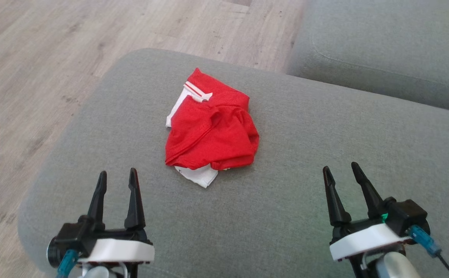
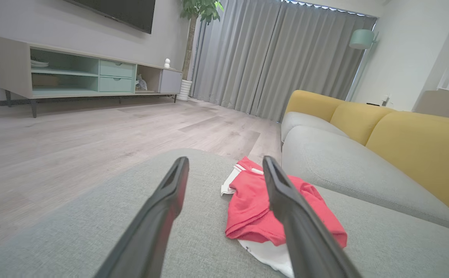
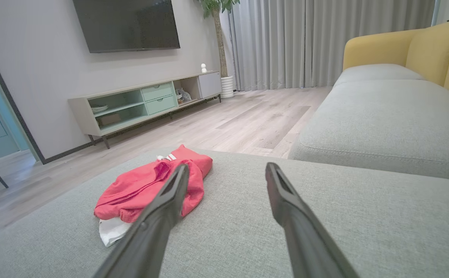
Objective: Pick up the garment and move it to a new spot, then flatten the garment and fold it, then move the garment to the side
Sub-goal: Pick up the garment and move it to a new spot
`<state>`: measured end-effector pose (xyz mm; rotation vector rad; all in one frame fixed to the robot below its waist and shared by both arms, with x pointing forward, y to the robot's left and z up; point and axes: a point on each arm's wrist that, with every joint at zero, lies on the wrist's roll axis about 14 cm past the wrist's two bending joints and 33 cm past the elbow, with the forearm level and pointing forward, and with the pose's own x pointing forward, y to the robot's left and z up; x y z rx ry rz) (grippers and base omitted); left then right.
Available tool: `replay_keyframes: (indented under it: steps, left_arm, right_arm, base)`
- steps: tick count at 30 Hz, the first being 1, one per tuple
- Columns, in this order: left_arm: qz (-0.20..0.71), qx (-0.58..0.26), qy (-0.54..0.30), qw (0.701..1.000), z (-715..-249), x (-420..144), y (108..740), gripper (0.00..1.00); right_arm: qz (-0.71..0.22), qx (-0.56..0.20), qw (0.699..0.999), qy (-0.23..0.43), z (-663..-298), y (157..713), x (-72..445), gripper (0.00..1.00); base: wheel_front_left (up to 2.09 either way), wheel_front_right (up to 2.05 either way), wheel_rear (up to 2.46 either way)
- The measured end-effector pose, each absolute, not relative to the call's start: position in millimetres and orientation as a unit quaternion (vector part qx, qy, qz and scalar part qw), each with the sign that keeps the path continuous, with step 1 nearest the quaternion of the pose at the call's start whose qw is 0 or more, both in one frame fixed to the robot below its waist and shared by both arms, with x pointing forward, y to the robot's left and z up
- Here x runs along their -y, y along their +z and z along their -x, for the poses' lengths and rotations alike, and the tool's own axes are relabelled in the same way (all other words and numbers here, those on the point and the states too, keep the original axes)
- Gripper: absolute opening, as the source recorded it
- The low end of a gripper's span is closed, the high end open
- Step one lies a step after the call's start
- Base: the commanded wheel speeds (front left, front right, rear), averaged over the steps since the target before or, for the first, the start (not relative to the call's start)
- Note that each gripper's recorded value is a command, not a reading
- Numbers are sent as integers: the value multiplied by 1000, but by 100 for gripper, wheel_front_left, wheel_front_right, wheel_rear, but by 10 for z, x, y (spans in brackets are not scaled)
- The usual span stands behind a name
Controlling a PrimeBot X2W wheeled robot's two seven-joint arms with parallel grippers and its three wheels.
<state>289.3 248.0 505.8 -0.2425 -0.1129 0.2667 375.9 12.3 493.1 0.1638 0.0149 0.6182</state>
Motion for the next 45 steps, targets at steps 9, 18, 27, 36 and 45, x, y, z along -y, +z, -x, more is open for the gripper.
replay_keyframes:
  steps: [9, 18, 27, 36, 45]
  left_arm:
    - [119, 54, 137, 982, -2908, -2510, 5051, 100]
    - [108, 10, 83, 991, -3353, -2363, 4887, 100]
    - [1, -117, -53, 992, -4236, -2033, 4719, 100]
    - [-43, -233, -128, 963, -4652, -1784, 4256, 100]
    - [-49, -274, -105, 955, -4830, -1902, 3959, 100]
  right_arm:
    - [-83, -14, 950, 302, -3769, 4885, -116, 100]
    - [-90, -33, 957, 275, -3914, 4704, 46, 100]
    - [-92, -42, 965, 242, -4181, 4539, 232, 100]
    - [-96, -55, 971, 211, -4384, 4359, 426, 100]
    - [-94, -67, 975, 192, -4425, 4240, 566, 100]
  base:
    - [0, 0, 0]
    - [0, 0, 0]
    - [0, 0, 0]
    - [0, 0, 0]
    - [0, 0, 0]
